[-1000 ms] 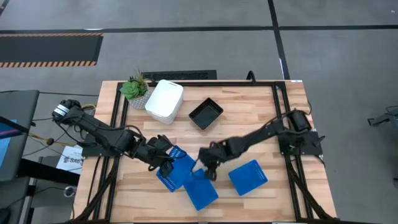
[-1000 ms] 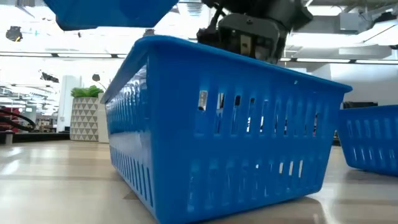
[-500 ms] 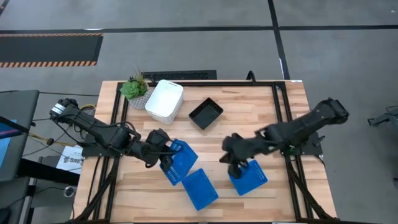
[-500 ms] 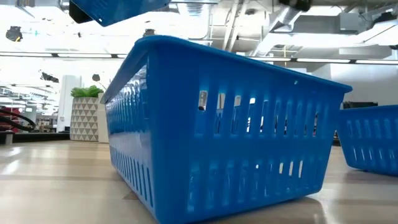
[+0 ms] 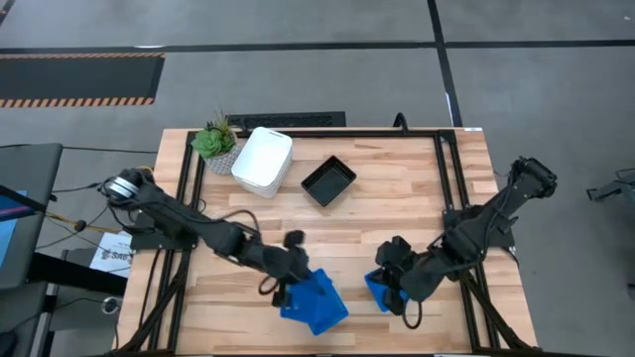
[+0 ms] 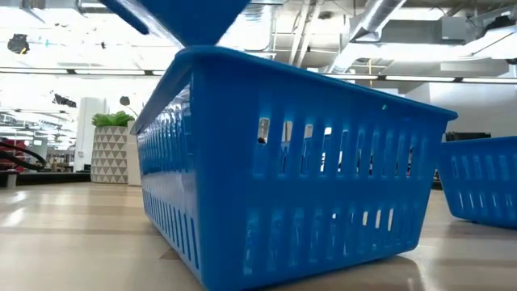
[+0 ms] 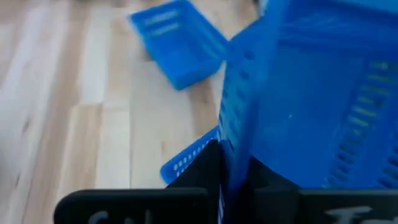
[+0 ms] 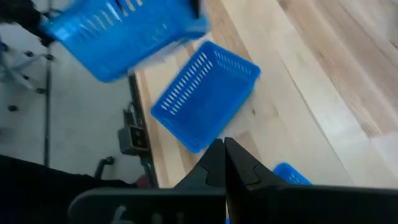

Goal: Stack baskets by color
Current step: Stack the left blue bin on the middle blue bin

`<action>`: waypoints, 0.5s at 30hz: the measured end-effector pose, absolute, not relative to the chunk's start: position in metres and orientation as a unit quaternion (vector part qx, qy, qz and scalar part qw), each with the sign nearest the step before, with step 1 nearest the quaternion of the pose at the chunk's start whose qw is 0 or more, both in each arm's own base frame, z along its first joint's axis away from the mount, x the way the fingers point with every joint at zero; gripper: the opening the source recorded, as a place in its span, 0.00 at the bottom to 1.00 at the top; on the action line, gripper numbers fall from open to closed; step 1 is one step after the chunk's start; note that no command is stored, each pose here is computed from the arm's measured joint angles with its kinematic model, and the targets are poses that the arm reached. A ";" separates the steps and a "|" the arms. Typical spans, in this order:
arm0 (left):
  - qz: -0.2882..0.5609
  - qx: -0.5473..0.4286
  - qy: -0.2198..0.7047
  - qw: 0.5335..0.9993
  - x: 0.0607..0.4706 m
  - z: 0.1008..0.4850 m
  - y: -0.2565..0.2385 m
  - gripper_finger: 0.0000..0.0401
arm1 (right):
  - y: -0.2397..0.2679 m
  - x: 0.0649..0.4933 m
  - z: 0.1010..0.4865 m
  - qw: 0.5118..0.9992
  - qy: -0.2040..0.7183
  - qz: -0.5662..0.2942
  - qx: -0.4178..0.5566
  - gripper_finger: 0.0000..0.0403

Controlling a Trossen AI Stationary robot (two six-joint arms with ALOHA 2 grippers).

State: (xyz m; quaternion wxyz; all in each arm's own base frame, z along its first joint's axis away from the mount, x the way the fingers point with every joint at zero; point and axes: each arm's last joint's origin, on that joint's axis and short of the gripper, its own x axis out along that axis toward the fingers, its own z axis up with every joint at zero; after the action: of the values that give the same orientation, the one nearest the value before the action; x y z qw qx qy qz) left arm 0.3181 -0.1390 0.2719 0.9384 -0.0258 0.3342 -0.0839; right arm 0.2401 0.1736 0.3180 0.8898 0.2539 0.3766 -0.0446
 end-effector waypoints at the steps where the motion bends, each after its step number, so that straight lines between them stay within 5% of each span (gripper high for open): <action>1: -0.099 -0.001 0.336 0.937 0.324 0.269 -0.139 0.00 | 0.174 0.239 0.317 0.888 0.380 -0.049 0.254 0.02; 15: -0.250 0.189 0.327 0.892 0.375 0.252 -0.127 0.00 | 0.188 0.221 0.313 0.874 0.398 -0.068 0.271 0.02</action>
State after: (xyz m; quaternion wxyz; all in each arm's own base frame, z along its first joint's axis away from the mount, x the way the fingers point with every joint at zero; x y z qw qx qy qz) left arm 0.3753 -0.1268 0.2516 0.8916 0.1887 0.3267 -0.2504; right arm 0.2212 0.1878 0.3131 0.8741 0.2705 0.3976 -0.0680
